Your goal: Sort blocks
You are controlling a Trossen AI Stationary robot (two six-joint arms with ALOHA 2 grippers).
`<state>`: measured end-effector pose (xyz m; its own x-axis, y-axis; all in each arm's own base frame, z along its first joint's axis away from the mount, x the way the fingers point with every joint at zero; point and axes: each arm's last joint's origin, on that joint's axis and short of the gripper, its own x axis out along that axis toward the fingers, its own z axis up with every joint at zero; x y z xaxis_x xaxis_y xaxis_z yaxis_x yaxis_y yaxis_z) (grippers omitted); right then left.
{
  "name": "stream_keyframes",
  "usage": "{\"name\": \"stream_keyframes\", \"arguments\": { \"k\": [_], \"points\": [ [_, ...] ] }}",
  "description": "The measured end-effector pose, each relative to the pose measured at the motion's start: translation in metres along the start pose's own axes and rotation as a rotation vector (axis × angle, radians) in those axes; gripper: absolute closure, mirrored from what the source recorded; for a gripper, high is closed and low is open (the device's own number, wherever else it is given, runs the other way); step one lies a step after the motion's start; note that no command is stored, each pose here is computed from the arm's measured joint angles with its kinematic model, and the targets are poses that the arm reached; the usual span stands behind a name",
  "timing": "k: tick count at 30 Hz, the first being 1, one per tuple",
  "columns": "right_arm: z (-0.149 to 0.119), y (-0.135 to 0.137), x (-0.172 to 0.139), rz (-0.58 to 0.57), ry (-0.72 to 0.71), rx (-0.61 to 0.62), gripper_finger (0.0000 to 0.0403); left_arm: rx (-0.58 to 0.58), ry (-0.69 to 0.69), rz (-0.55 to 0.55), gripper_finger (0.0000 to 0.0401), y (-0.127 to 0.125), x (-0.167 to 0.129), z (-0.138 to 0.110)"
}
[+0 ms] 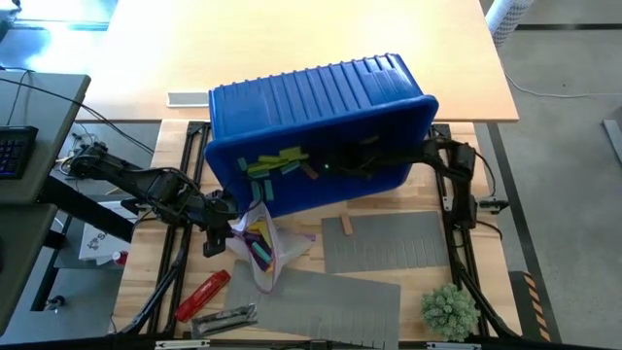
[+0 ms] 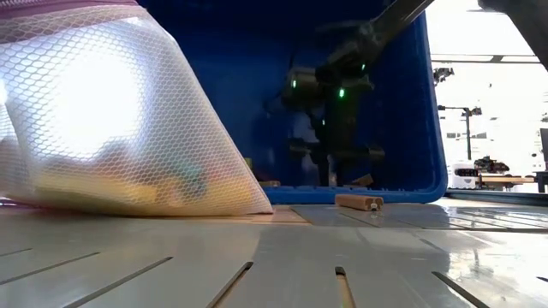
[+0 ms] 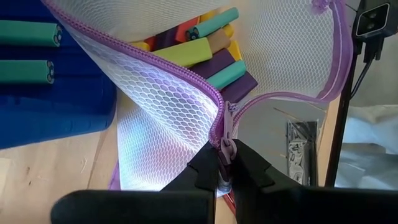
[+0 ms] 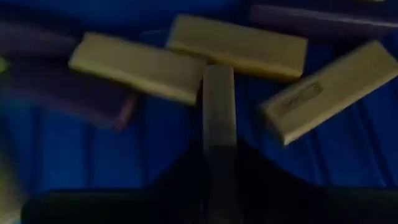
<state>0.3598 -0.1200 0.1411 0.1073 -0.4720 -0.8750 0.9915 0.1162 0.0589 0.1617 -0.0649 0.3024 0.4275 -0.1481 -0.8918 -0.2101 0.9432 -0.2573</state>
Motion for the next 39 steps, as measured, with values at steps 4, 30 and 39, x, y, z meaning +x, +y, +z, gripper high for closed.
{"name": "stream_keyframes", "arguments": {
  "k": [4, 30, 39],
  "points": [
    [0.002, 0.005, -0.033, 0.099, -0.013, -0.057, 0.0364, 0.010, -0.002, 0.003, 0.0401, 0.000, 0.000, 0.000],
    [-0.132, 0.064, -0.249, 1.008, -0.263, -0.653, 0.0364, 0.039, -0.040, 0.060, 0.0401, 0.002, 0.000, 0.001],
    [-0.148, 0.080, -0.246, 1.158, -0.229, -0.653, 0.0364, 0.044, -0.038, 0.060, 0.0401, 0.002, 0.000, 0.001]
  ]
}}
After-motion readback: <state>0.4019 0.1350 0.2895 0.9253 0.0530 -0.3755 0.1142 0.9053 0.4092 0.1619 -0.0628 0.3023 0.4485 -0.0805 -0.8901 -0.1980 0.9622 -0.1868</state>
